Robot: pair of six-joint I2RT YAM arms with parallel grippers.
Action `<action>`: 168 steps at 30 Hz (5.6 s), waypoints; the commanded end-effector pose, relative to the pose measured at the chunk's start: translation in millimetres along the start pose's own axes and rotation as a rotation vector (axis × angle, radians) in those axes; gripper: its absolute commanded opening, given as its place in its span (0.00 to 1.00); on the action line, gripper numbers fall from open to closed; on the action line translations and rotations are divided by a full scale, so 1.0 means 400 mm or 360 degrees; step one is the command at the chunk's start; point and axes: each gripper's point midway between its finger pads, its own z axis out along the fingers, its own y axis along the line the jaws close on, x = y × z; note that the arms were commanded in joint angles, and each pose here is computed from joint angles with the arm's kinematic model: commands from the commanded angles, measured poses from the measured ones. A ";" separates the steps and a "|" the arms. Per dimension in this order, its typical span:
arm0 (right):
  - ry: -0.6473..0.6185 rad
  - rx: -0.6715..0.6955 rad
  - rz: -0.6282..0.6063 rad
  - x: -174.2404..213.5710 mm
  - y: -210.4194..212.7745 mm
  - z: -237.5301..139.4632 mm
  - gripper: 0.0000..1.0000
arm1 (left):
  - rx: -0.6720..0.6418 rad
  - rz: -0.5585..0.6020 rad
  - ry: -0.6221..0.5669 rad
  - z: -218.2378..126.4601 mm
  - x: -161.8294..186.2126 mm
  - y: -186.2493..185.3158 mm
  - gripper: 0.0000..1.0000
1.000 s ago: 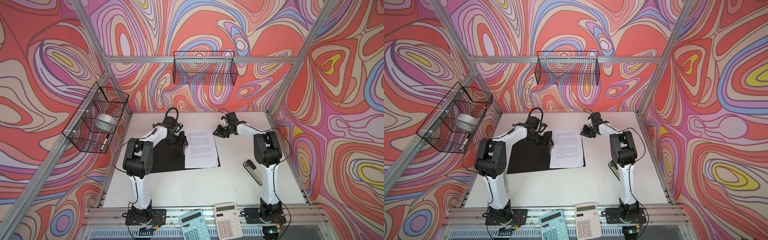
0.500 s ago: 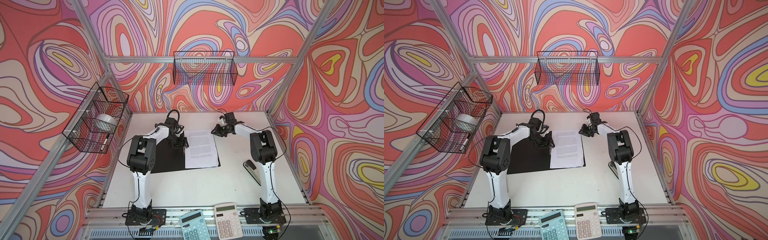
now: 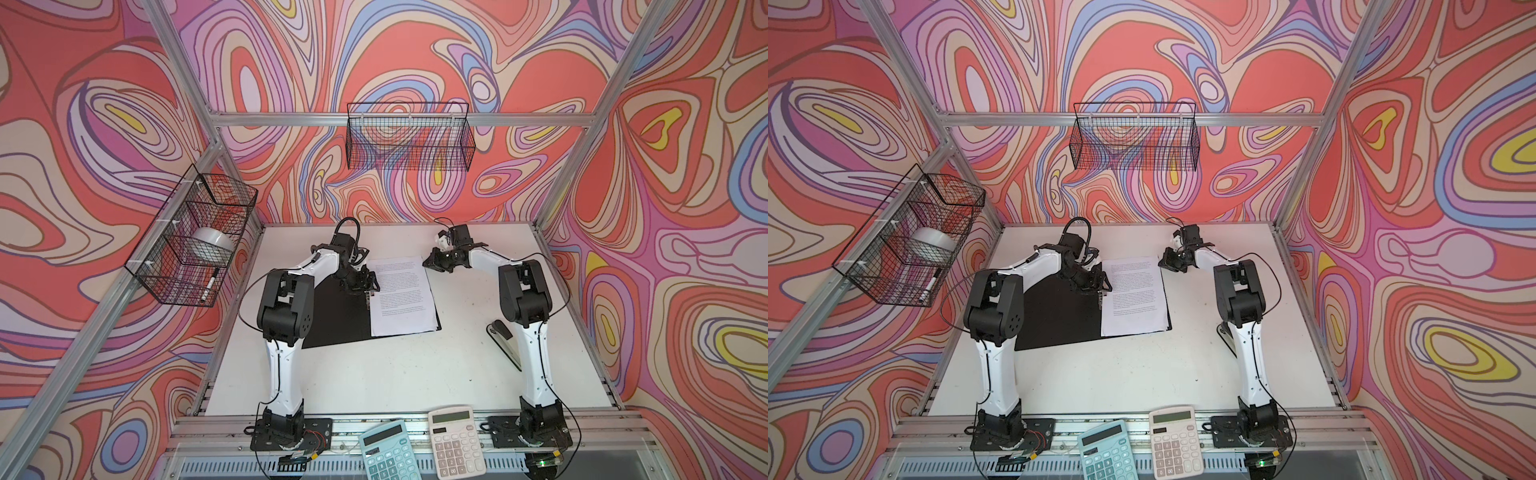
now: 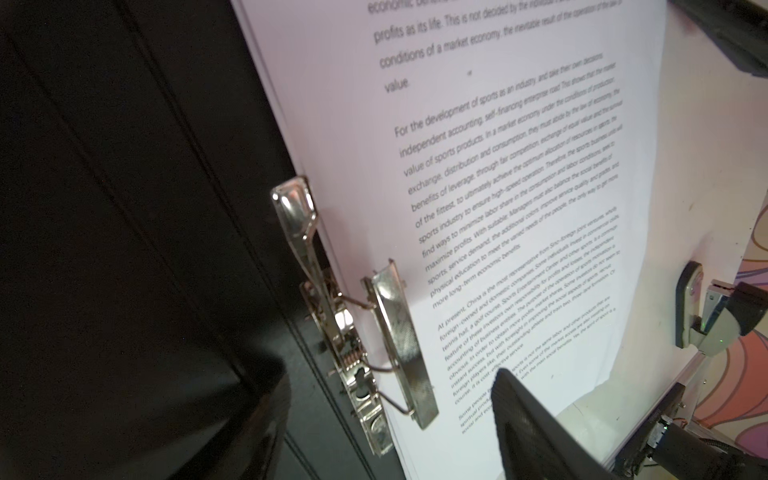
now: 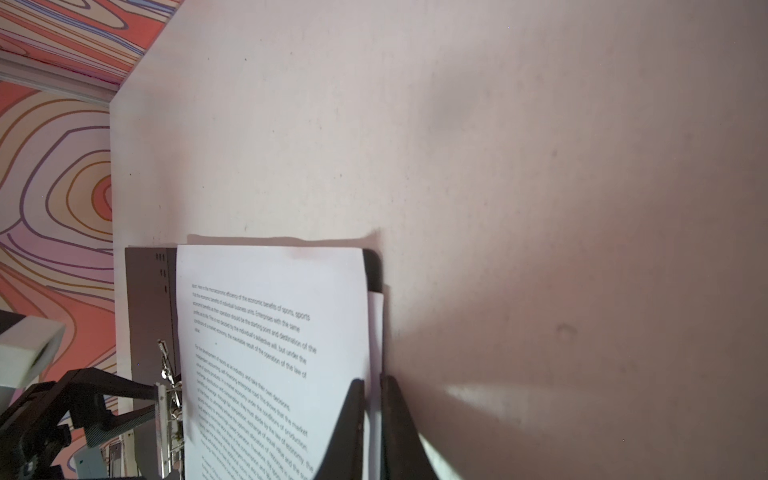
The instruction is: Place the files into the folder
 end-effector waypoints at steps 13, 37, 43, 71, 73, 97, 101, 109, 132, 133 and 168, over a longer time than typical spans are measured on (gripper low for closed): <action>0.0006 0.0059 -0.0041 0.033 -0.009 -0.032 0.13 | 0.0113 -0.0017 0.0109 0.055 0.001 -0.014 0.76; -0.0021 0.0274 -0.0093 0.046 -0.030 -0.106 0.23 | 0.0084 0.0002 0.0096 0.013 0.020 -0.059 0.77; -0.0091 0.0305 -0.0117 0.009 -0.026 -0.116 0.26 | 0.0035 0.0017 0.0054 -0.010 0.019 -0.046 0.77; -0.0043 0.0184 -0.0125 -0.017 -0.028 -0.034 0.21 | 0.0052 -0.0016 0.0120 0.029 0.035 -0.025 0.77; -0.0054 0.0200 -0.0136 -0.020 -0.030 -0.038 0.22 | 0.0052 -0.0017 0.0122 0.032 0.032 -0.023 0.77; -0.0011 0.0117 -0.0136 0.008 -0.021 -0.025 0.16 | 0.0057 -0.0023 0.0142 0.050 0.021 -0.018 0.77; -0.0016 0.0139 -0.0120 0.015 -0.029 -0.028 0.20 | 0.0055 -0.0019 0.0139 0.049 0.018 -0.020 0.77; -0.0153 0.0166 -0.0174 -0.039 0.012 -0.086 0.25 | 0.0029 -0.0010 0.0094 0.009 0.011 -0.011 0.78; -0.0204 0.0193 -0.0008 -0.108 -0.040 -0.015 0.24 | -0.0282 -0.0146 -0.0154 -0.107 -0.023 0.135 0.78; -0.0197 0.0186 -0.0003 -0.107 -0.040 -0.014 0.24 | -0.0291 -0.0160 -0.0150 -0.105 -0.022 0.143 0.78; -0.0148 0.0079 0.0023 -0.044 0.002 -0.066 0.24 | -0.0131 -0.0216 -0.0017 -0.046 -0.024 0.130 0.78</action>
